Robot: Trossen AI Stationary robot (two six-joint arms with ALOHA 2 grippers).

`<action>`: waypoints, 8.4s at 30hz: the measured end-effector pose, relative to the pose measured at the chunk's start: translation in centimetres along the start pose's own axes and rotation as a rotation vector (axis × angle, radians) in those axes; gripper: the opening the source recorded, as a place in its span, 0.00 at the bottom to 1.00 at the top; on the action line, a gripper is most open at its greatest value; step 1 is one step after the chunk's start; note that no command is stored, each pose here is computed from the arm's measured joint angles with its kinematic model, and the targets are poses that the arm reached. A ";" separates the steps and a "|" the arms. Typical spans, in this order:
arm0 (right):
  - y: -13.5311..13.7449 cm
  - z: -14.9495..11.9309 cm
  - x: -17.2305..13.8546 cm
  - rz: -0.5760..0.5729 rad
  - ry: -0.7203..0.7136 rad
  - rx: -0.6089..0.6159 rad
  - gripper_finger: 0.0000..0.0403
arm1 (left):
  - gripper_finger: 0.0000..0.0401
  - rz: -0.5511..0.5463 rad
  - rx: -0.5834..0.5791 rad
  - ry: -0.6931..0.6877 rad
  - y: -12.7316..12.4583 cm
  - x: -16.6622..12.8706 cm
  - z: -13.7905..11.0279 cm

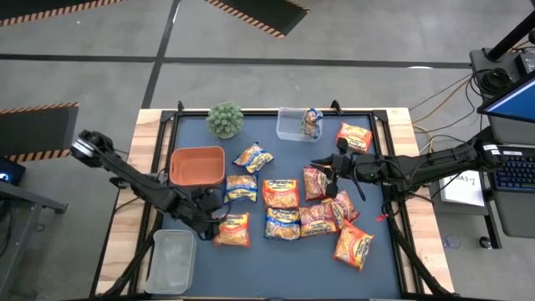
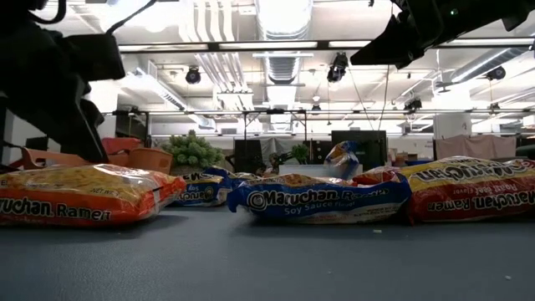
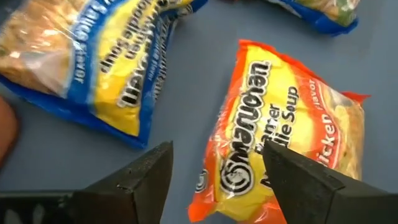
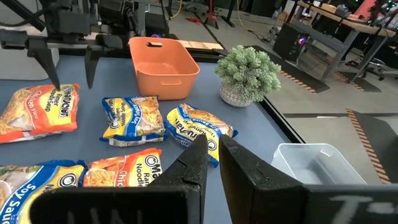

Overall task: Sort Maruchan noodles
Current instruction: Put the orange noodle pack into the orange bin, then put the blue noodle pack into the transparent bin

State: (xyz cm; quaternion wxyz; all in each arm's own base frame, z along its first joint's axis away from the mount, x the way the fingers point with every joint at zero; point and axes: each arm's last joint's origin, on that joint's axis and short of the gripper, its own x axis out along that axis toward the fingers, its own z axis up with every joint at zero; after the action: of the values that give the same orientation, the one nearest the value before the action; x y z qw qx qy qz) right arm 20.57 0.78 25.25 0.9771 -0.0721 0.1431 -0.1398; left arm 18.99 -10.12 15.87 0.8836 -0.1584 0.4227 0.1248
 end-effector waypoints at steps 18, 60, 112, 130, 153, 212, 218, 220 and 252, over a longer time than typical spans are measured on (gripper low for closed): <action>0.0 0.0 0.0 0.000 0.000 0.000 0.08 | 0.48 -0.103 0.010 0.028 -1.1 2.7 -1.1; 0.0 0.0 0.0 0.001 0.000 0.001 0.08 | 0.00 -0.051 0.409 -0.046 -6.6 -5.9 7.8; 0.0 0.0 0.0 -0.001 0.000 0.001 0.08 | 0.07 1.081 -0.202 -0.110 4.8 -1.4 6.2; 0.0 0.0 0.0 -0.001 0.000 0.000 0.08 | 0.25 1.044 -0.236 -0.078 4.0 1.3 6.0; 0.0 0.0 0.0 -0.001 0.000 0.016 0.08 | 0.43 0.745 -0.151 -0.084 2.7 -4.0 6.9; 0.0 0.6 6.7 -0.021 0.279 0.323 0.08 | 0.40 0.406 0.566 -0.251 9.0 5.7 9.1; -1.6 0.4 8.3 -0.053 0.230 0.289 0.08 | 0.40 0.427 0.564 -0.206 10.6 6.7 9.1; -1.3 0.2 9.2 -0.009 0.209 0.237 0.08 | 0.40 0.434 0.572 -0.189 10.8 7.0 9.0; 2.1 -0.7 22.4 0.010 0.389 -0.038 0.48 | 0.00 0.430 0.466 -0.383 10.5 7.6 10.6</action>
State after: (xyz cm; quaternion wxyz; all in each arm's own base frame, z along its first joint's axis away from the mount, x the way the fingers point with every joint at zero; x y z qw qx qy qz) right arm 41.53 -3.93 18.37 0.9302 -0.0616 0.3321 -0.1437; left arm 27.45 4.25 14.37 0.9127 0.1656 0.2901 0.2353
